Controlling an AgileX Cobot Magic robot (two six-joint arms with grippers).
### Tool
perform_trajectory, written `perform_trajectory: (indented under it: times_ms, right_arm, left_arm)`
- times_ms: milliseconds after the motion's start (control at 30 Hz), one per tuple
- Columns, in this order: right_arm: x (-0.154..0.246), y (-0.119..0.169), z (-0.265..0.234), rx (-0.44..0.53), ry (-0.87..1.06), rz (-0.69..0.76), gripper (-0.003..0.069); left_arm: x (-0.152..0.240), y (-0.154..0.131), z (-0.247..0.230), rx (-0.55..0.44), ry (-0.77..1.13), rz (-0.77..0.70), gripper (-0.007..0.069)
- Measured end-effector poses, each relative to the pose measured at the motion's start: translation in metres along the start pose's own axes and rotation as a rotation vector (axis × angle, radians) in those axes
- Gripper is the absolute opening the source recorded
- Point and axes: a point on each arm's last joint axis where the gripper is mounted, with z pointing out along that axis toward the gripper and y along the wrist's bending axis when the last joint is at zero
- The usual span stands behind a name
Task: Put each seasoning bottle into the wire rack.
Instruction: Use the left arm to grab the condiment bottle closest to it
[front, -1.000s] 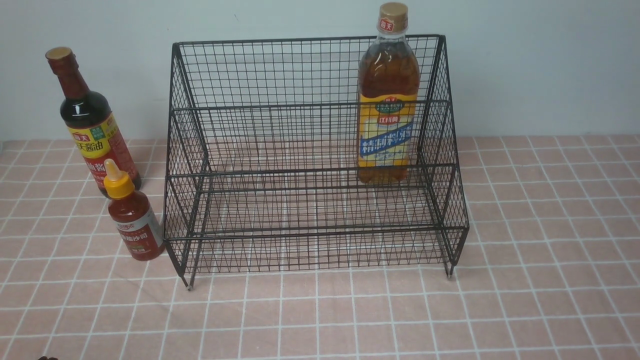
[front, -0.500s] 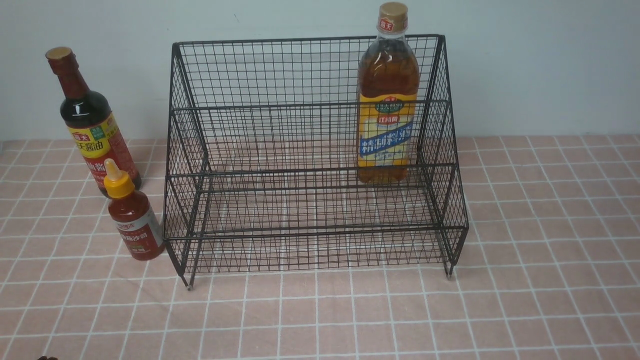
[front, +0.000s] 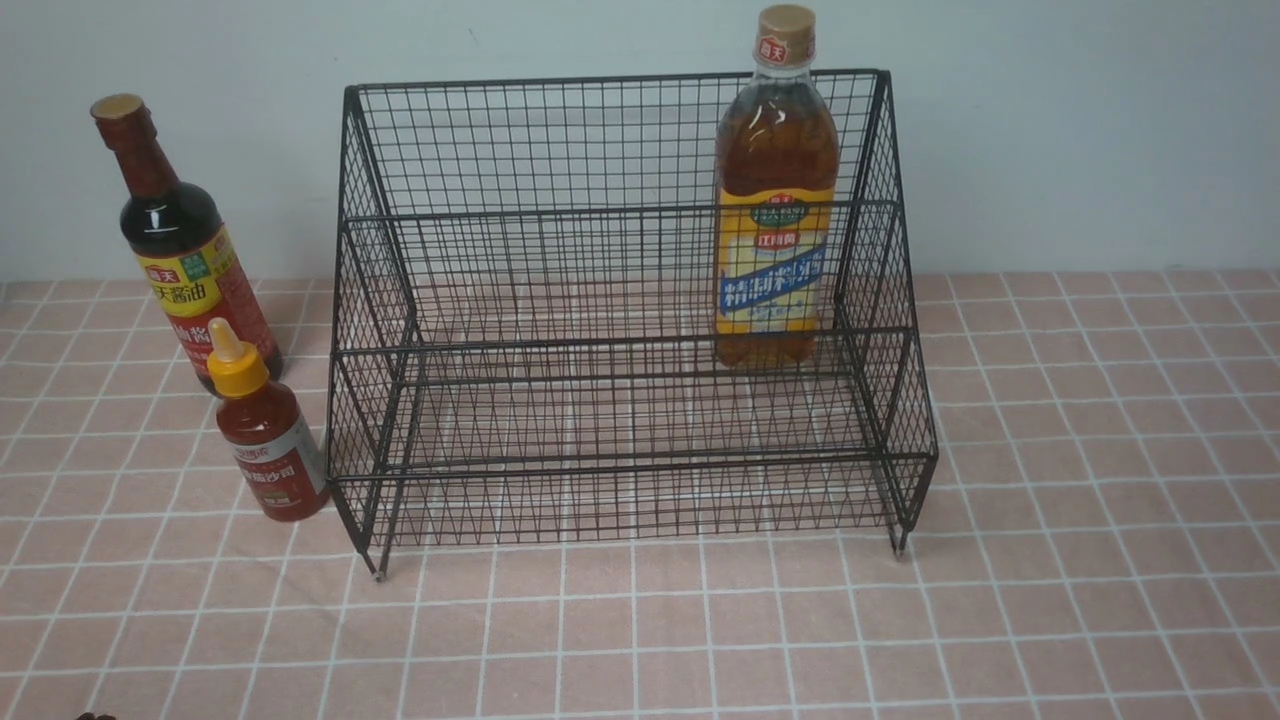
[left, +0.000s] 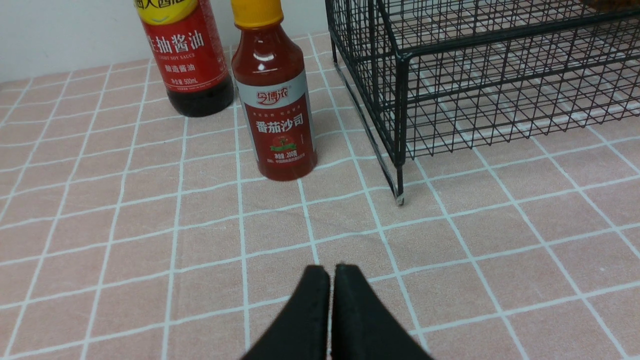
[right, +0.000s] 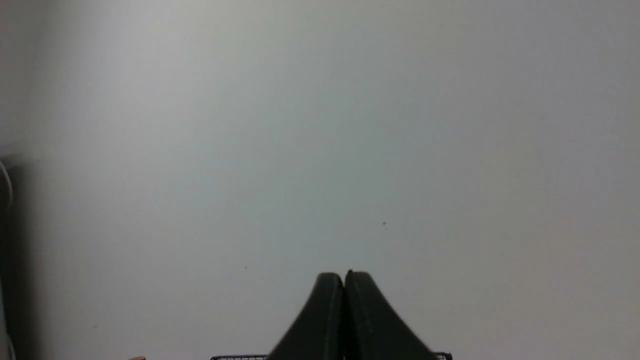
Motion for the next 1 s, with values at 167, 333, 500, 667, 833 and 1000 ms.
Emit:
perform_trajectory:
  times_ms: [167,333,500,667,833,1000]
  right_arm:
    - [0.012,-0.004,0.000,0.016,-0.005,-0.013,-0.0013]
    - [0.018,-0.006,0.000,0.031,0.035,-0.060,-0.0013]
    - [0.032,-0.007,-0.002,0.029,0.194,-0.217,-0.0013]
    - [0.055,-0.016,-0.009,0.165,0.426,-0.321,-0.0013]
    - [0.089,-0.032,-0.021,0.357,0.571,-0.350,-0.0013]
    - [0.129,-0.048,-0.037,0.486,0.648,-0.300,-0.0013]
  left_arm:
    - [0.000,0.000,0.000,0.000,0.000,0.000,-0.0007]
    - [0.000,0.000,0.000,0.000,0.000,0.000,-0.0007]
    - [0.000,0.000,0.000,0.000,0.000,0.000,-0.0007]
    - [0.000,0.000,0.000,0.000,0.000,0.000,-0.0007]
    - [0.000,0.000,0.000,0.000,0.000,0.000,-0.0007]
    - [0.000,0.000,0.000,0.000,0.000,0.000,-0.0007]
